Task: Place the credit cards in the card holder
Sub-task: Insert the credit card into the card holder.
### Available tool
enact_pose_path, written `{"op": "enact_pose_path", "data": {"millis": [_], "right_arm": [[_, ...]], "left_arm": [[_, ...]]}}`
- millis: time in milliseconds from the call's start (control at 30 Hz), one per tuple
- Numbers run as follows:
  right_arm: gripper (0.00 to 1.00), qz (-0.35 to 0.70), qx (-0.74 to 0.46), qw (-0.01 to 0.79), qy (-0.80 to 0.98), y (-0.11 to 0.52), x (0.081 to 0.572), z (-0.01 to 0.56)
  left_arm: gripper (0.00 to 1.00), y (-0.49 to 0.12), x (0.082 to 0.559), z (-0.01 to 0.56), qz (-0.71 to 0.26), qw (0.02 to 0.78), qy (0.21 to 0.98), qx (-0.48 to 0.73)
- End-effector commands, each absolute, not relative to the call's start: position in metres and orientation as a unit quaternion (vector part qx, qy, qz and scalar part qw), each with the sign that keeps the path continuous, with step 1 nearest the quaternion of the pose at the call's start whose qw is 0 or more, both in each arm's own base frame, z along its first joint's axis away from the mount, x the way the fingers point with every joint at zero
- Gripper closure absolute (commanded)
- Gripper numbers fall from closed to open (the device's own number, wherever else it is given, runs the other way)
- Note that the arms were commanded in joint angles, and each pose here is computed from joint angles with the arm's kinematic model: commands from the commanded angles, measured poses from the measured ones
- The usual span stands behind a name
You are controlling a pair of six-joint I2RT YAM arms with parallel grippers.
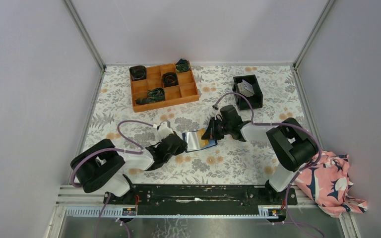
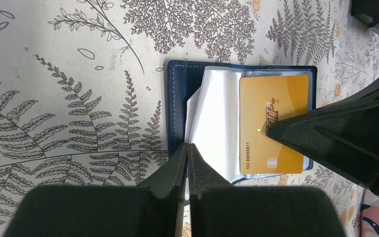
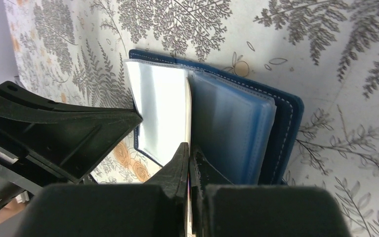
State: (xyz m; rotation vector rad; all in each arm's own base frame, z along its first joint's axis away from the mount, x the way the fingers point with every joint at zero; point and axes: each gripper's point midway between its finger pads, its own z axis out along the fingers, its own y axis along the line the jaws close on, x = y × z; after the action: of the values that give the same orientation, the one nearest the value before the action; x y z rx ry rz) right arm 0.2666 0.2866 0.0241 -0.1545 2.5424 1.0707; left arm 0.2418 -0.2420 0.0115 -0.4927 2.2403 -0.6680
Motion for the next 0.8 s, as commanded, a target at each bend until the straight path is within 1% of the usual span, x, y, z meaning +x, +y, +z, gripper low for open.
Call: {"op": "enact_pose_path", "data": {"millis": [0, 100, 567, 767], "right_arm": [[1.00, 0.316, -0.057, 0.204, 0.925, 0.261, 0.266, 0.017], [1.00, 0.309, -0.058, 0.203, 0.927, 0.260, 0.267, 0.017], [1.00, 0.360, -0.041, 0.167, 0.917, 0.277, 0.258, -0.001], [1.00, 0.364, -0.035, 0.162, 0.916, 0.277, 0.255, -0.006]], "left_arm": [[0.93, -0.207, 0.209, -0.038, -0.164, 0.317, 0.921, -0.158], [0.93, -0.207, 0.209, -0.039, -0.164, 0.316, 0.921, -0.157], [0.94, -0.211, 0.208, -0.042, -0.169, 0.310, 0.923, -0.155], [0.94, -0.213, 0.207, -0.043, -0.171, 0.307, 0.923, -0.154]]}}
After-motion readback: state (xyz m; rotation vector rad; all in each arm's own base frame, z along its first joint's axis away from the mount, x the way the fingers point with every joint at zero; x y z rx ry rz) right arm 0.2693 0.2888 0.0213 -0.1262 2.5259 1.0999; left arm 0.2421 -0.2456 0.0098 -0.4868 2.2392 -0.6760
